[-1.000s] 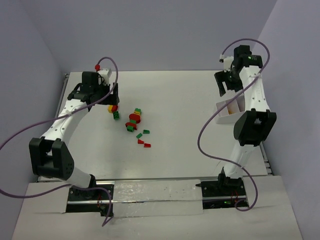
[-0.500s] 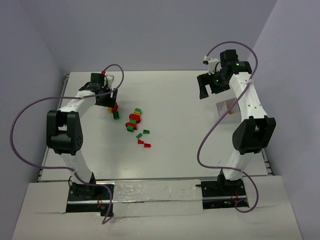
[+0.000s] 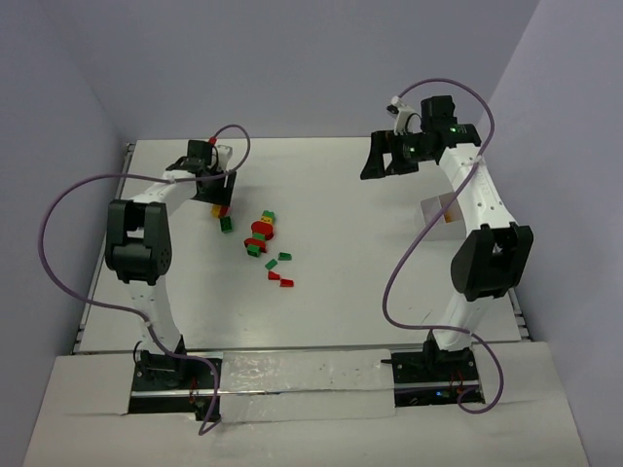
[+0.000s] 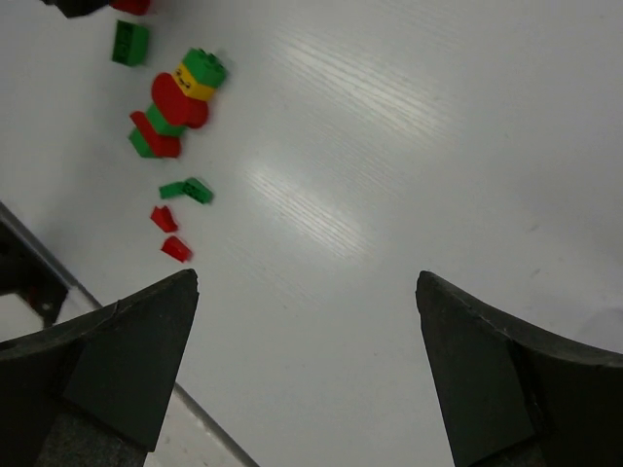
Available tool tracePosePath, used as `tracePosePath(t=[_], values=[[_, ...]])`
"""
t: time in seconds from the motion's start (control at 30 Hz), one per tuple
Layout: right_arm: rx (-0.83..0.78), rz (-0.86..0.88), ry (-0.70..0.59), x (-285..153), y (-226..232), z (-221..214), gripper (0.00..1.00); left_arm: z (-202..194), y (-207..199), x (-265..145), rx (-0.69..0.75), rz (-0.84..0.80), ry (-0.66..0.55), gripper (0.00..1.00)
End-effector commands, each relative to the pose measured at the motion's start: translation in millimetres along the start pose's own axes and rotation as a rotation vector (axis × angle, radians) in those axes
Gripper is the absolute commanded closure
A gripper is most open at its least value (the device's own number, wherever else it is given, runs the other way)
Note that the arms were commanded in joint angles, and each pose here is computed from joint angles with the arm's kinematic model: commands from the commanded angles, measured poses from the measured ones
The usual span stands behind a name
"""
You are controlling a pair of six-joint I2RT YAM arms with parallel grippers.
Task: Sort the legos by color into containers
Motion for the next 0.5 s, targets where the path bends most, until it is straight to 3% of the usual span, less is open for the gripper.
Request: tracePosePath(t=[0.0, 0.17, 0.3, 0.47], values=[[0.042, 0.134, -0.124, 20.0, 21.9, 33.5, 0.00, 2.6, -6.7, 11.2, 0.001, -0.018, 0.011, 0.31], [0.117, 0.203, -0.145, 40.3, 33.1, 41.9, 0.00, -8.9, -11.1, 15.6, -0.011, -0.044, 0.052, 0.36], [0.093, 0.227, -0.137, 49.1, 45.4, 43.0, 0.00, -11.2, -14.5, 15.8, -0.020, -0.062, 0.062, 0.37], [0.080, 0.236, -0.132, 49.9, 52.4, 39.5, 0.00, -7.6, -14.4, 12.7, -0.020, -0.065, 0.052, 0.45]])
Point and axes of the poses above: each gripper's point midway between its finger pads, its own x axis out along the fingers, its own y axis along the line the jaws close on, z = x × y, the point moved 1 cm from there along -x, back along the fingers, and after that the axes turned 10 degrees about -x, right-handed, at the moved point
